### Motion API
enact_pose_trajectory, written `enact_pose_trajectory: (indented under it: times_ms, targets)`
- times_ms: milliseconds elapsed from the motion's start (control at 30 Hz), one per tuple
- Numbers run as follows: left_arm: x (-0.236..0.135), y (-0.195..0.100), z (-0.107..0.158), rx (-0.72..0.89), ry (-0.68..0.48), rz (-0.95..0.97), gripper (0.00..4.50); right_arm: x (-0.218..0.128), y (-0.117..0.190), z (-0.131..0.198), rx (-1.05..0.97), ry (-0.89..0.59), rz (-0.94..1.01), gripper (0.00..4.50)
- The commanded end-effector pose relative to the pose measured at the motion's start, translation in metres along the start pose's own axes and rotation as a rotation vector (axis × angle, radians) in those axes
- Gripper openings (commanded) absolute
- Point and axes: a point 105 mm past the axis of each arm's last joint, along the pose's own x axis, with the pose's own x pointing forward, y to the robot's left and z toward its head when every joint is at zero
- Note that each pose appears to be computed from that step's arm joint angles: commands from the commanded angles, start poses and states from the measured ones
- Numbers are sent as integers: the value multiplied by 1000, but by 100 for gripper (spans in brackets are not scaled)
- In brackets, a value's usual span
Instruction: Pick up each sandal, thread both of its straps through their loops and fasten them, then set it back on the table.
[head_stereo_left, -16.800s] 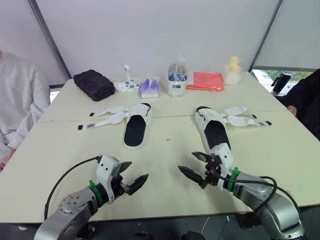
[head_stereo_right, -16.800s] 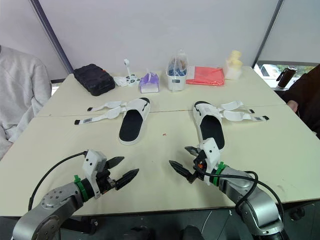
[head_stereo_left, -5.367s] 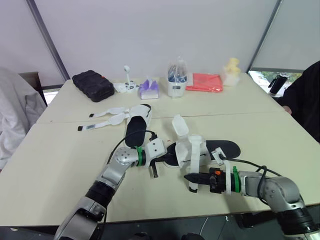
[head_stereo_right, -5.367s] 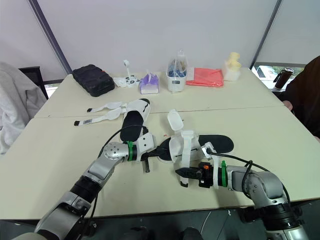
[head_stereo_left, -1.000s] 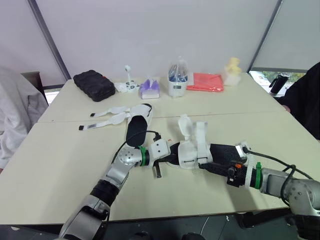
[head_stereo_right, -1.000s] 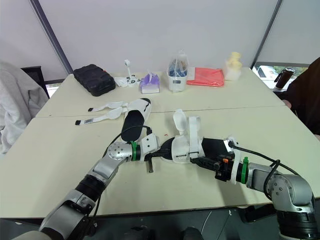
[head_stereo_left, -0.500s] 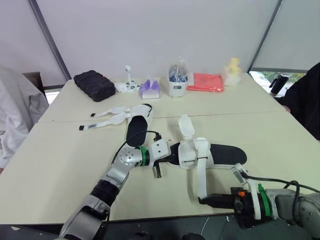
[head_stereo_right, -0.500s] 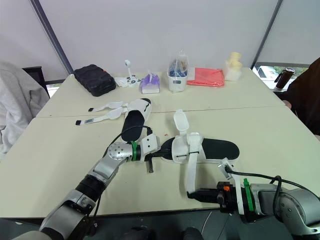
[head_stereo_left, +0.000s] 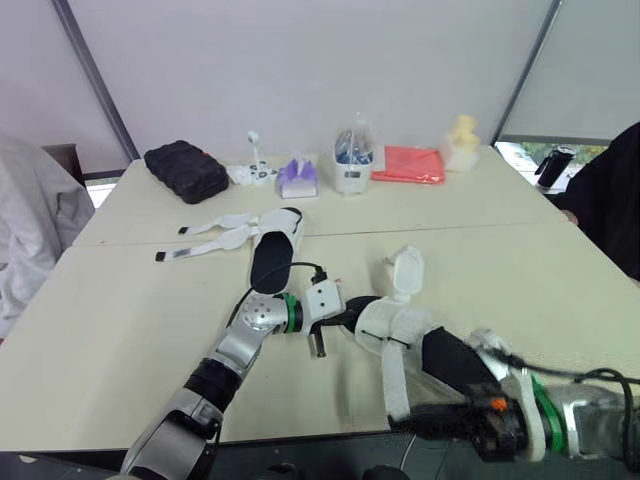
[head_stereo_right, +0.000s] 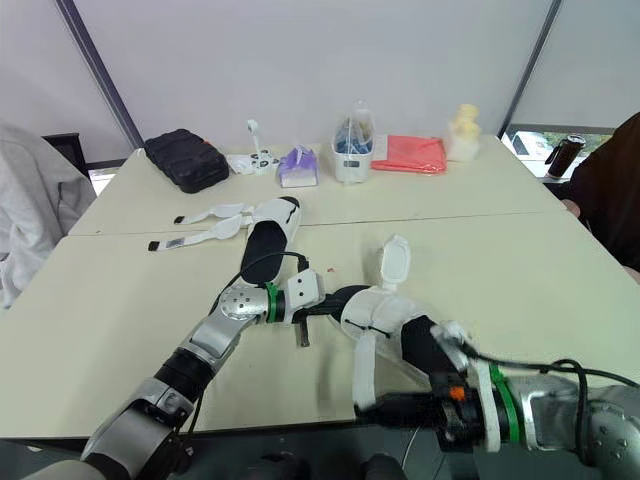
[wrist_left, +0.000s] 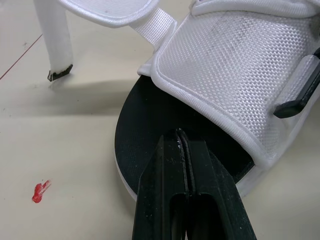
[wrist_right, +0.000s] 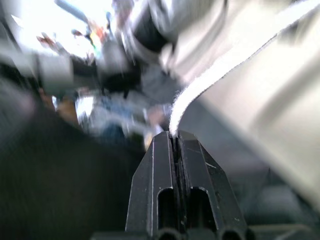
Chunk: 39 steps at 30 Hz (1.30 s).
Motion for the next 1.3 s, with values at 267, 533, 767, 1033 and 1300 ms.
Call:
enact_pose_trajectory:
  times_ms: [267, 533, 767, 1033, 1300]
  targets:
    - [0, -15, -17, -39, 49, -53, 0, -17, -29, 55, 158, -390, -50, 5]
    - [2, -17, -17, -39, 49, -52, 0, -31, -38, 71, 272, -579, -54, 5]
    - [2, -18, -17, -38, 50, -59, 0, -35, -44, 74, 314, -648, -81, 5]
    - [4, -19, -17, -37, 49, -62, 0, -38, -60, 66, 394, -680, -154, 5]
    - [4, -20, -16, -38, 48, -58, 0, -47, -64, 73, 395, -740, -181, 349]
